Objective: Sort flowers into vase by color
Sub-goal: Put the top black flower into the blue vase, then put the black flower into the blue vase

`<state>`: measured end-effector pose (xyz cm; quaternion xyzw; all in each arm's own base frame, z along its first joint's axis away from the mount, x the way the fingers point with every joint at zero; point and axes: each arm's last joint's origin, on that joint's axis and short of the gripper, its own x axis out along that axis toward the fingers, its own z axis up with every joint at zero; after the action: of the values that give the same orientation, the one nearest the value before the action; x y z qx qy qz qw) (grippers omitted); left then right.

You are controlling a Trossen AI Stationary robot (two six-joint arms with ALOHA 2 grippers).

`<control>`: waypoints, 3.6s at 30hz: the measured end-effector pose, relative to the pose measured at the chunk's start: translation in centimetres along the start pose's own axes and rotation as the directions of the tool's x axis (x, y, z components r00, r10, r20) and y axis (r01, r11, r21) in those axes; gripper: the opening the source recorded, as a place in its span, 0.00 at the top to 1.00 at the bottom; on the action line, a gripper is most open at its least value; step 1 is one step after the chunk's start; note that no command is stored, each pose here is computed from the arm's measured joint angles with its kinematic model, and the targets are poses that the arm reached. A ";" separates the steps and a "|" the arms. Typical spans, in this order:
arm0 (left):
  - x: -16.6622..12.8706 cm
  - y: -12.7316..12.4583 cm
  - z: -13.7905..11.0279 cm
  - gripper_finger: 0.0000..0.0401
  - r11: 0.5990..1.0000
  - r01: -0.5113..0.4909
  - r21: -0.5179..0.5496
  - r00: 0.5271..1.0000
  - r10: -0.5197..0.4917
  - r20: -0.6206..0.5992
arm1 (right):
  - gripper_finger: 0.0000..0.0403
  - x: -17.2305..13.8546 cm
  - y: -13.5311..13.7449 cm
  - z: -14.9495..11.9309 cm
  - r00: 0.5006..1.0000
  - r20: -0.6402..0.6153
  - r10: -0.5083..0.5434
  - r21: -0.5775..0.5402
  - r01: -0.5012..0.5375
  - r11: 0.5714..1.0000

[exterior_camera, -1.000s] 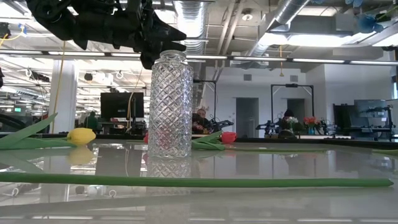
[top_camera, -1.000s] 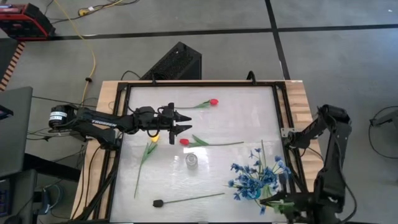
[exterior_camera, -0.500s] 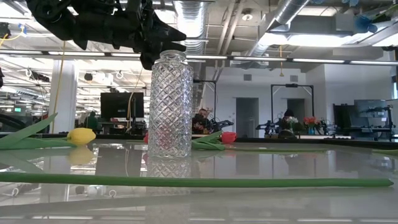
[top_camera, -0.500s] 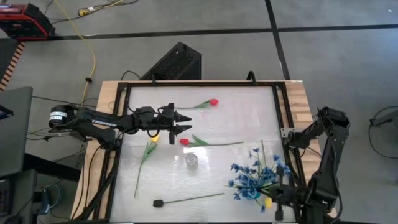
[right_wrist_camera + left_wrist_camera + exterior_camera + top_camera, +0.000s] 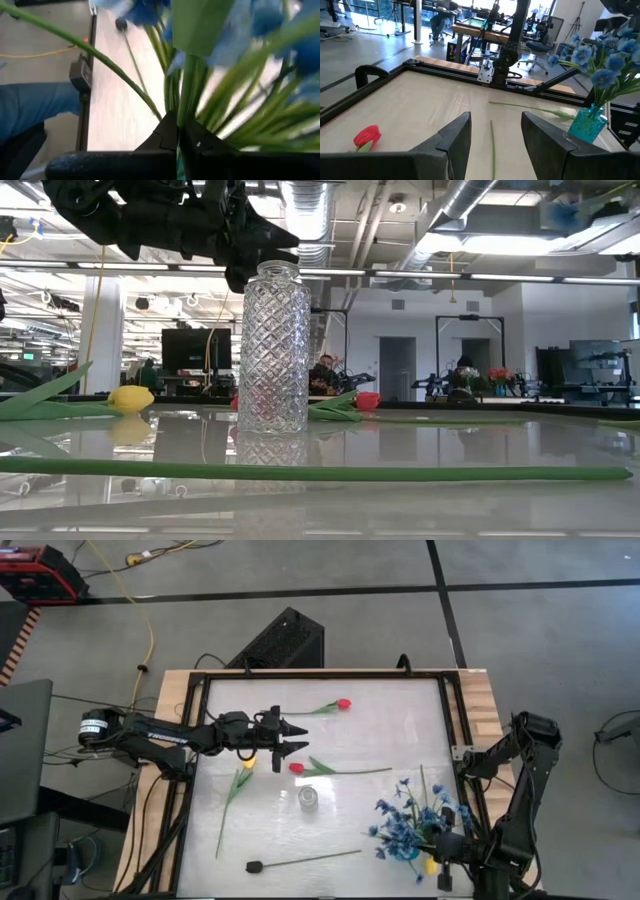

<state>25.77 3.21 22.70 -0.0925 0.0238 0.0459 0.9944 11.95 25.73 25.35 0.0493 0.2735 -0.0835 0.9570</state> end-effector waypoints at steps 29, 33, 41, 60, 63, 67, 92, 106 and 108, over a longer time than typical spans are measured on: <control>0.0 0.0 0.1 0.60 1.000 -0.001 -0.014 1.000 0.001 0.013 | 0.71 -1.8 -1.9 1.9 0.932 -0.307 0.192 0.287 -0.102 0.953; 0.0 0.0 0.1 0.60 1.000 -0.001 -0.005 1.000 0.001 0.013 | 0.68 -3.0 -2.9 3.7 0.905 -0.327 0.273 0.362 -0.147 0.921; 0.0 0.0 -0.5 0.60 0.999 0.051 -0.009 0.997 -0.052 -0.058 | 0.69 -5.0 -4.9 7.8 0.869 -0.248 0.428 0.510 -0.258 0.820; -1.3 -0.3 -3.2 0.60 0.968 0.187 -0.169 0.874 -0.242 -0.422 | 0.70 -10.3 -8.2 19.6 0.824 0.411 0.390 -0.216 -0.328 0.920; -1.6 -0.3 -3.1 0.60 0.969 0.165 -0.182 0.860 -0.231 -0.454 | 0.70 -9.2 -9.1 20.0 0.872 0.438 0.220 -0.220 -0.133 0.966; -1.6 -0.4 -3.3 0.60 0.975 0.125 -0.184 0.858 -0.199 -0.473 | 0.70 -7.6 -10.9 20.6 0.903 0.424 0.072 -0.157 -0.005 0.988; -5.8 -13.7 -6.2 0.60 0.909 0.312 -0.277 0.719 -0.416 -0.557 | 0.70 -0.4 -16.4 20.8 0.965 0.155 -0.211 -0.031 0.218 0.975; -6.0 -17.2 -6.2 0.60 0.919 0.271 -0.285 0.794 -0.381 -0.474 | 0.70 2.3 -16.2 21.2 0.961 0.116 -0.252 0.001 0.254 0.967; -5.3 -19.0 -6.0 0.60 0.929 0.278 -0.243 0.803 -0.363 -0.473 | 0.70 2.5 -16.3 21.3 0.959 0.116 -0.260 0.005 0.261 0.965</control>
<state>22.04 -17.00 20.55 -0.1841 0.2660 -0.1477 0.9346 21.97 6.44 41.19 0.0029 0.2222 -0.2100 0.9521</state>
